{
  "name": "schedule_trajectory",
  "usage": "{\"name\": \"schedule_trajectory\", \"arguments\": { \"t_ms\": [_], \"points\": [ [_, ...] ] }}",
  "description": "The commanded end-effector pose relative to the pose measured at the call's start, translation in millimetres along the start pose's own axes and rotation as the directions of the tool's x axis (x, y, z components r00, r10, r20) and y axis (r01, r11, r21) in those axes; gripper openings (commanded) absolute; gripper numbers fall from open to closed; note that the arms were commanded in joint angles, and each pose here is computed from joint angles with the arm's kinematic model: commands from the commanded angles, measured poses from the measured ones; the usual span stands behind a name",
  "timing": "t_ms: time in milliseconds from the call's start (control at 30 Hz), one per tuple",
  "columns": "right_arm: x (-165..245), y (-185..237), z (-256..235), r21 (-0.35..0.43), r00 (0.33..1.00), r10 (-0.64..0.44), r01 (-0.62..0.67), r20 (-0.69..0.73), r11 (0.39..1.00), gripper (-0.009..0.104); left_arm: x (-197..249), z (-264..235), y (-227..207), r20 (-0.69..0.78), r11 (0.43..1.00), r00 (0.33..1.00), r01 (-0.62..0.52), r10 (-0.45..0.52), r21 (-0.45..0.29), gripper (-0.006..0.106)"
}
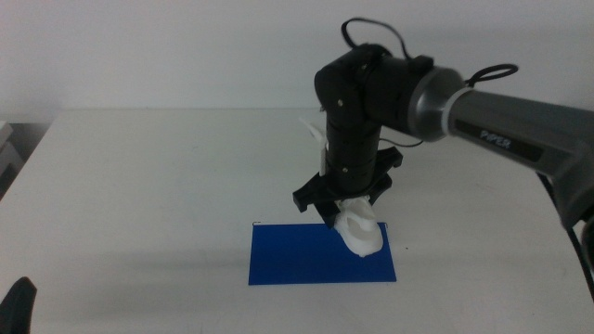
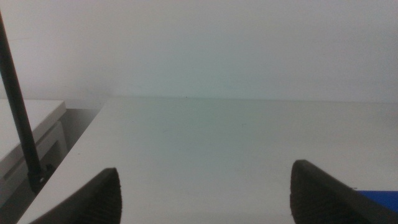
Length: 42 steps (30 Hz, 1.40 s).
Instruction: Use one arm to grab the shoe from the table and place it on the mat.
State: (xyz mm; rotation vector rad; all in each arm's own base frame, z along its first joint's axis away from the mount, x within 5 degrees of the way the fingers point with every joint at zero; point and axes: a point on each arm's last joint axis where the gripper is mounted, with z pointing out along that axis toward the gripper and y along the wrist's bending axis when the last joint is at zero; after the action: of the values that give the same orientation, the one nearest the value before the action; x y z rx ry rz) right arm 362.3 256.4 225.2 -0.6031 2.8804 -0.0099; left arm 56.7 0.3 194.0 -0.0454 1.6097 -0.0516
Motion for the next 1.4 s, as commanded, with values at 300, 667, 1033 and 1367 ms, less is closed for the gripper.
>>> {"name": "schedule_trajectory", "arguments": {
  "t_ms": [300, 667, 1033, 1367],
  "points": [
    [-5.8, 2.5, -32.6, 0.007, 0.959, -0.258, 0.259, 0.12, 0.966, -0.004, -5.1, -0.9, -1.6, 0.083, 1.0, 0.997, 0.005, -0.007, 0.021, 0.092],
    [-1.8, 20.5, -34.5, -0.069, 0.571, -0.79, 0.818, 0.225, 0.571, -0.004, -5.1, -0.9, -1.6, 0.083, 1.0, 0.997, 0.005, -0.007, 0.021, 0.092],
    [-1.5, 23.6, -35.2, -0.07, 0.498, -0.828, 0.864, 0.257, 0.498, -0.004, -5.1, -0.9, -1.6, 0.083, 1.0, 0.997, 0.005, -0.007, 0.021, 0.092],
    [-7.0, 26.2, -10.8, -0.078, 0.509, -0.824, 0.858, 0.25, 0.507, -0.004, -5.1, -0.9, -1.6, 0.083, 1.0, 0.997, 0.005, -0.007, 0.021, 0.092]
  ]
}}
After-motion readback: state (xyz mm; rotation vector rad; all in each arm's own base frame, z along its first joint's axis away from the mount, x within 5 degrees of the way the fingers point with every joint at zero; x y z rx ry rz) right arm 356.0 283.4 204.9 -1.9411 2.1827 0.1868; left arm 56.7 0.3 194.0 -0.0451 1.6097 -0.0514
